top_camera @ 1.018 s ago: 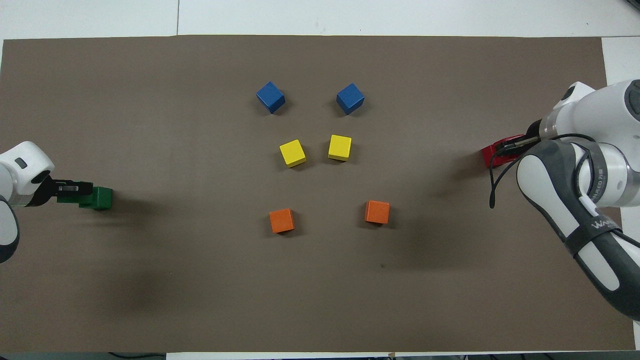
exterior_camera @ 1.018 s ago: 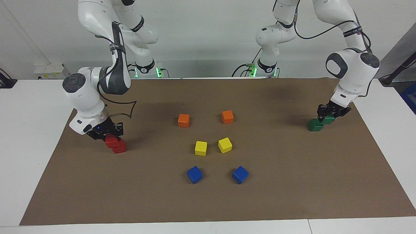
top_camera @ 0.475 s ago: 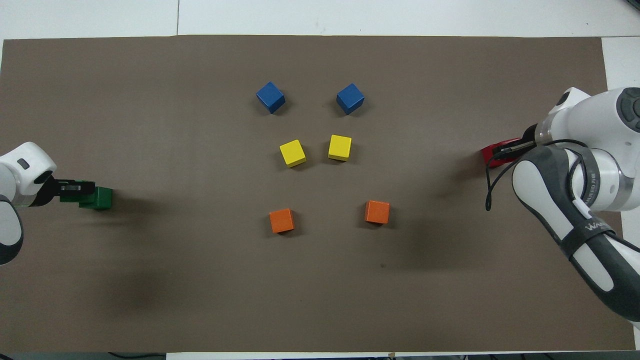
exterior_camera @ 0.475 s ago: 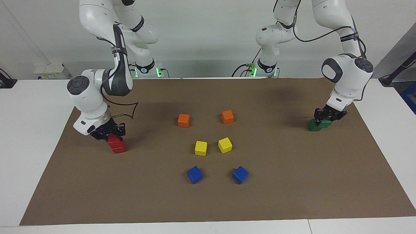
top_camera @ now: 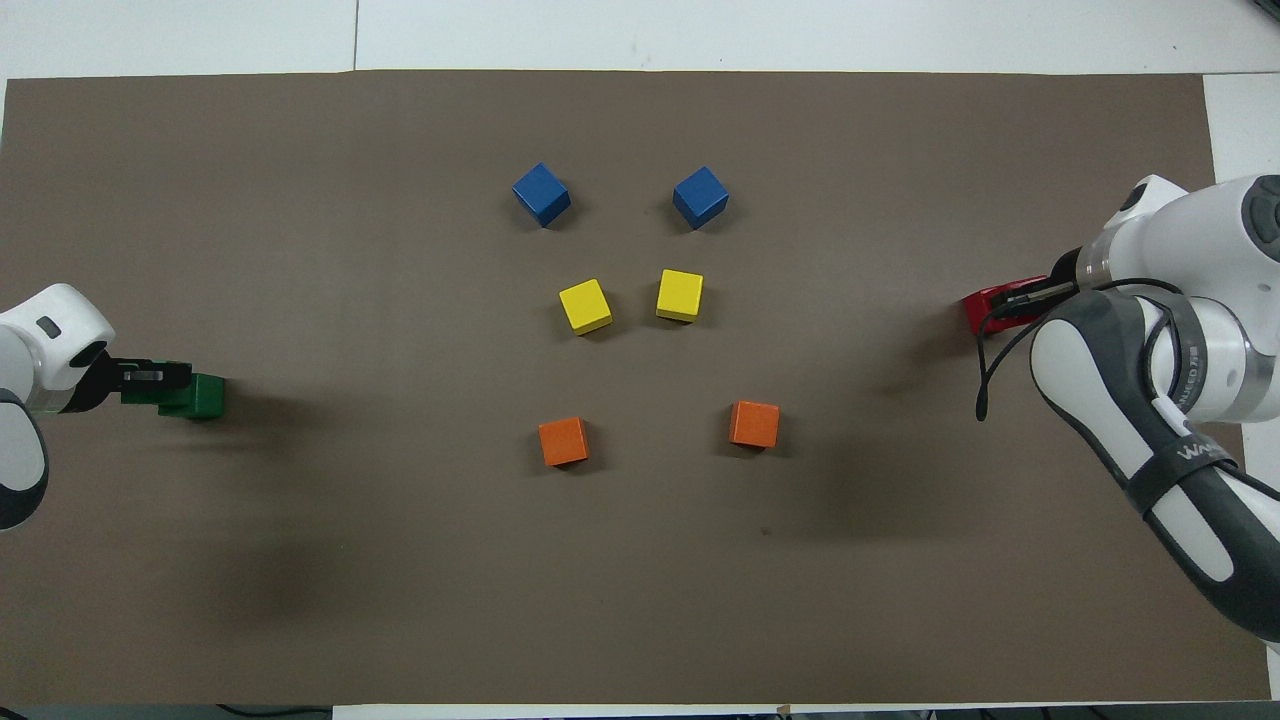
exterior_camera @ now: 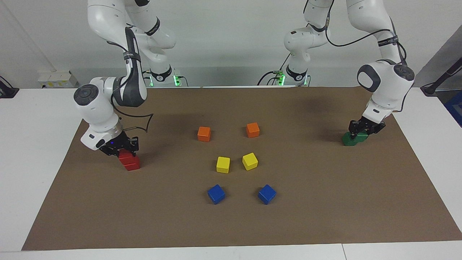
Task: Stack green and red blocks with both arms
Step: 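Open the left gripper and draw it back from the green stack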
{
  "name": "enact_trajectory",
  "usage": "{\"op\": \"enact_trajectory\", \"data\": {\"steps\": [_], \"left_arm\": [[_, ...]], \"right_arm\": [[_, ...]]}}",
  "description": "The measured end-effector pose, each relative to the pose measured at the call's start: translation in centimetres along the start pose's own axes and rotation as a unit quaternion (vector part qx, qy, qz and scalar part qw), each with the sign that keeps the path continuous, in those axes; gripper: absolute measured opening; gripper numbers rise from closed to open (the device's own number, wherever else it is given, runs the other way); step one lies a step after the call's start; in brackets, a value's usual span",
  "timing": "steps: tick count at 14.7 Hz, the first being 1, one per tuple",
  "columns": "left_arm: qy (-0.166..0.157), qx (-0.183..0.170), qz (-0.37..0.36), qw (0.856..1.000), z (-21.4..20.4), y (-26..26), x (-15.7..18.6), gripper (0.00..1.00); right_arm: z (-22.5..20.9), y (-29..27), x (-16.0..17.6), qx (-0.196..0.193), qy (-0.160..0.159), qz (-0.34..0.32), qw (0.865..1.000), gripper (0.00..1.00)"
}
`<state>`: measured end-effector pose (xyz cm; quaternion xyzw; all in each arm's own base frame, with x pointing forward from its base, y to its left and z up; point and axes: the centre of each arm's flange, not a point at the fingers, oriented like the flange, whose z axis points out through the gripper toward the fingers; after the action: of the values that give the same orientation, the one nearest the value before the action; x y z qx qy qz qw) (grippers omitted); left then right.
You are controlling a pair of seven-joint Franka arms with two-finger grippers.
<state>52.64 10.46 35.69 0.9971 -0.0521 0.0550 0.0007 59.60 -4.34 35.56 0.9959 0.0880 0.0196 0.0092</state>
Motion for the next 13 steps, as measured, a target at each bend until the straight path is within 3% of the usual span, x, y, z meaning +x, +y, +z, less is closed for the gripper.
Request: {"op": "enact_trajectory", "data": {"steps": [4,9,13], "left_arm": [[-0.014,-0.005,0.004,1.0,1.4,0.6,-0.4,0.99],[-0.021,-0.008,0.005,1.0,0.5,0.4,0.3,1.0],[-0.022,-0.01,0.006,1.0,-4.6,-0.3,3.1,1.0]], "right_arm": [[0.0,0.0,0.0,0.0,0.0,0.0,1.0,0.55],[0.1,-0.1,-0.1,0.0,-0.001,0.0,1.0,0.55],[0.1,-0.2,-0.1,0.001,-0.001,-0.001,1.0,0.55]]}}
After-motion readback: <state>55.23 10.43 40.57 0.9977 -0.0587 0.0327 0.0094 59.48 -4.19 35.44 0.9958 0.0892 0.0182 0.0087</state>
